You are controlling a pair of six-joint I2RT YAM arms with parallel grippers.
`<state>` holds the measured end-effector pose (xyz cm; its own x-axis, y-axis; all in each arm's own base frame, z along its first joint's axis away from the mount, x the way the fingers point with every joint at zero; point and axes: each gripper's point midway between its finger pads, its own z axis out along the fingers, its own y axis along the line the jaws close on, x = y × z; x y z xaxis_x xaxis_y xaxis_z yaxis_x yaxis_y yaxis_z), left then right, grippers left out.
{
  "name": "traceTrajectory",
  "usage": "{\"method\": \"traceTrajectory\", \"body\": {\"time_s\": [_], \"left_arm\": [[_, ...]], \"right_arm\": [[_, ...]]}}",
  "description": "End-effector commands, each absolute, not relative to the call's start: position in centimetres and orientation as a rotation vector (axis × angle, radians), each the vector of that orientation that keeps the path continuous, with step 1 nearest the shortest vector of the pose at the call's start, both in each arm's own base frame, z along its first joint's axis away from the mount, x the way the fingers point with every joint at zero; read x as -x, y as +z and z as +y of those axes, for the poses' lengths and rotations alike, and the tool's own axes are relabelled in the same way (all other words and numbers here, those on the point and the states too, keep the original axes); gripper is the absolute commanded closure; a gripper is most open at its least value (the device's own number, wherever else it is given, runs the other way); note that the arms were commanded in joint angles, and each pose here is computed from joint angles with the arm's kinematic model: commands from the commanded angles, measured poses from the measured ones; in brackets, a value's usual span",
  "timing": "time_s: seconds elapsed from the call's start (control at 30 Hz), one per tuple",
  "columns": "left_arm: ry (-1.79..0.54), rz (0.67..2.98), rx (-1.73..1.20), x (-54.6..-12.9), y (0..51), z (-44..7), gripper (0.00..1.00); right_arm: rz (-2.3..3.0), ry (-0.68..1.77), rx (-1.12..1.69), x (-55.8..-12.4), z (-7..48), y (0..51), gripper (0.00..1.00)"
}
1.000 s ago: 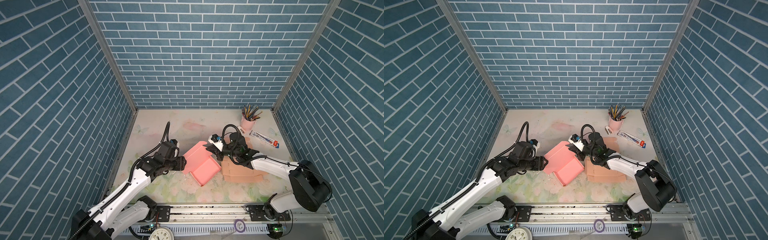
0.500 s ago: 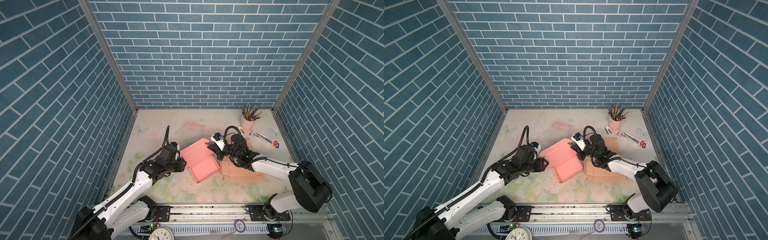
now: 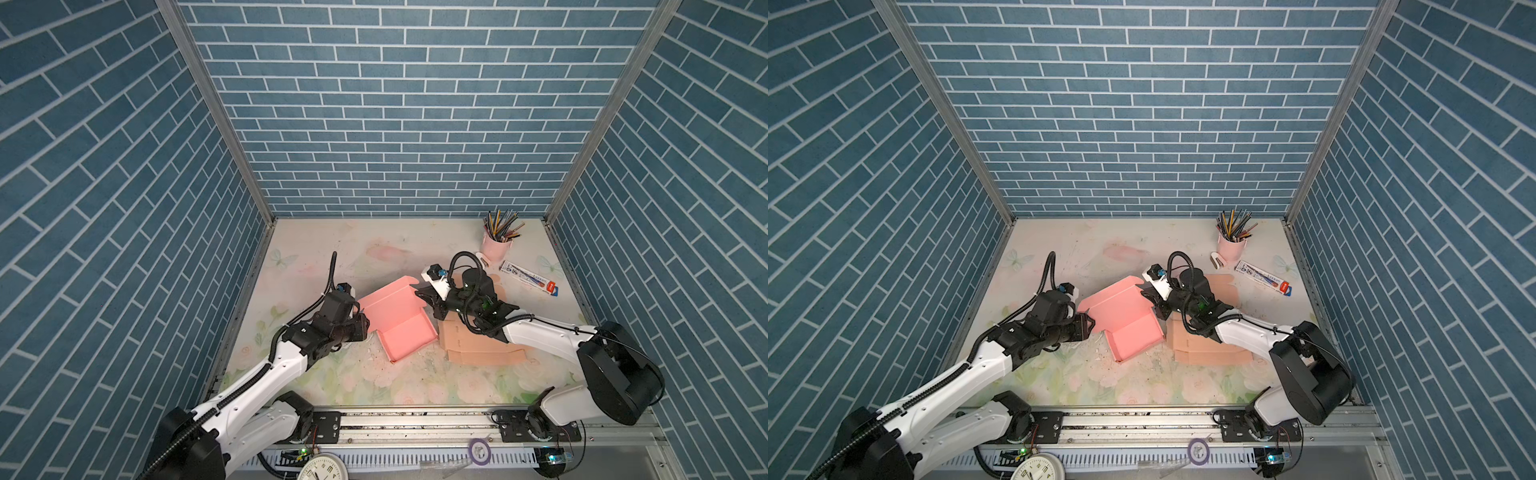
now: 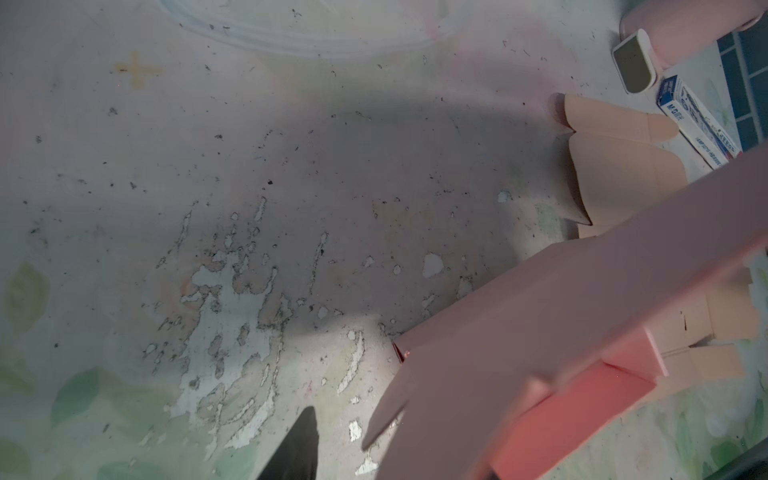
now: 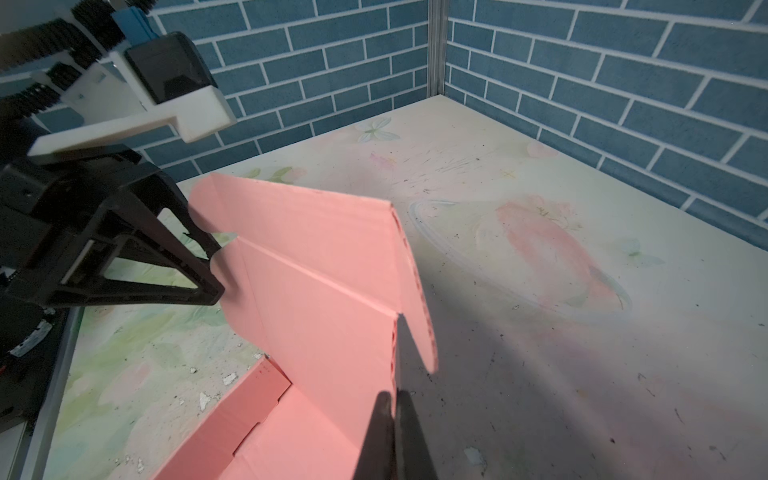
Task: Fold the paper box
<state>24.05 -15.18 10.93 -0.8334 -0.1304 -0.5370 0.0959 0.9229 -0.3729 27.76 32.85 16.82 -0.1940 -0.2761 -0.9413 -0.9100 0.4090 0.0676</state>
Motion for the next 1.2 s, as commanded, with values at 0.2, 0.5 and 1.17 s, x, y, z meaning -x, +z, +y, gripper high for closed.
{"method": "traceTrajectory", "body": {"time_s": [0.2,0.5,1.17], "left_arm": [[-0.514,2.424,-0.028,-26.3,11.9,-16.0,0.60],[-0.512,2.453,-0.037,-25.4,11.4,-15.7,0.83],[-0.378,2.376,-0.088,-28.7,13.7,-16.0,0.97]], "right_arm": [[1.717,0.841,1.008,-28.0,32.9,16.9,0.99],[1.731,0.821,0.994,-28.4,32.7,16.9,1.00],[1.895,0.808,0.897,-29.9,35.0,16.7,0.88]]}}
